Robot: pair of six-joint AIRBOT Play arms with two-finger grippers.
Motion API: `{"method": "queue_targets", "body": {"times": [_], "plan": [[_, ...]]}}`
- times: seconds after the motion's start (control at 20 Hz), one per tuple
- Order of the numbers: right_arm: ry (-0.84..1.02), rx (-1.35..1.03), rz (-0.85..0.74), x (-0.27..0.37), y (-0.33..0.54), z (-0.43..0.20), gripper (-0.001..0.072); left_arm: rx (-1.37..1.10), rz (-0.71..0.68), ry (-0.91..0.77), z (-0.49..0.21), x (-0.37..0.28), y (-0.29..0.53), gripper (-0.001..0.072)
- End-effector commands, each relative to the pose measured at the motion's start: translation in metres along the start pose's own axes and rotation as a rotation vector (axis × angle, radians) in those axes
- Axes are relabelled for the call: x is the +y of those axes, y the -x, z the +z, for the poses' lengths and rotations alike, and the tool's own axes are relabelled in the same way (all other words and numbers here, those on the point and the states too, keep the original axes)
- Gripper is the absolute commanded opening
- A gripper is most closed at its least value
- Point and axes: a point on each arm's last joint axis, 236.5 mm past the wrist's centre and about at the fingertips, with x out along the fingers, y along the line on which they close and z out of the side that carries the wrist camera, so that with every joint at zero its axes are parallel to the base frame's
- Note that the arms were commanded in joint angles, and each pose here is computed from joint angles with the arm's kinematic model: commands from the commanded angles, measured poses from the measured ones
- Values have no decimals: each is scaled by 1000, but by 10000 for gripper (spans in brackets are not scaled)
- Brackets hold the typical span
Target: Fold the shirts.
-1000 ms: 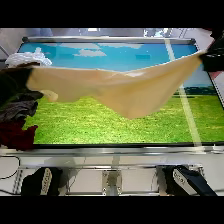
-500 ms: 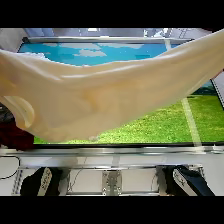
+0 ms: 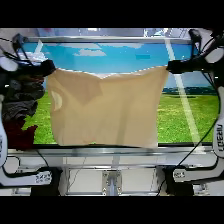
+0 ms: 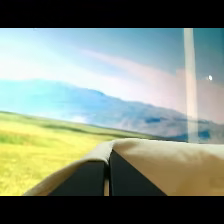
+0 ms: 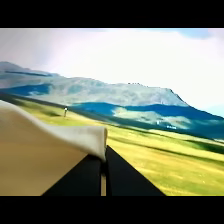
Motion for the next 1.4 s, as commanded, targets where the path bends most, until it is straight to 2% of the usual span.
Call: {"method": "queue_targets", "body": {"times": [0.0, 0.15, 0.2, 0.25, 0.3, 0.35, 0.45, 0.5, 0.55, 0.65, 0.75, 0.85, 0.95, 1.0, 1.15, 1.35], "plan": [[-112, -120, -47, -34, -76, 14, 13, -89, 39, 49, 9, 12, -83, 9], [-170, -240, -49, -41, -83, 38, 18, -53, 35, 76, -2, 18, -108, 12], [-181, -251, -42, -40, -82, 41, 131, -52, 29, 85, -2, 16, -108, 69], [-178, -239, -32, -37, -81, 41, 409, -58, 15, 97, 2, 12, -104, 349], [-169, -203, -11, -30, -78, 38, 565, -72, 0, 107, 10, 6, -95, 689], [-146, -147, 12, -22, -69, 34, 560, -81, -11, 99, 20, 0, -79, 714], [-46, -5, -31, -29, -37, 19, 553, -104, -21, 37, 44, -7, -20, 713], [-3, 81, -115, -49, -9, 7, 503, -109, 4, -31, 51, -3, 16, 713], [13, 143, -193, -68, 20, -4, 474, -109, 58, -85, 54, 9, 53, 713], [-42, 194, -239, -90, 72, -25, 475, -126, 218, -114, 44, 52, 122, 712], [-124, 189, -205, -96, 91, -49, 475, -125, 296, 10, -8, 93, 153, 710], [-197, 254, -104, -83, 83, -101, 475, -60, 337, 253, -99, 131, 149, 709], [-256, 306, -4, -60, 62, -153, 475, 9, 234, 516, -170, 133, 127, 708], [-280, 316, 20, -53, 54, -171, 475, 22, 159, 591, -188, 126, 116, 708], [-324, 337, 113, -30, 42, -194, 476, 76, 53, 681, -218, 124, 97, 707], [-334, 306, 159, -20, 41, -186, 476, 267, -103, 728, -254, 111, 69, 706]]}}
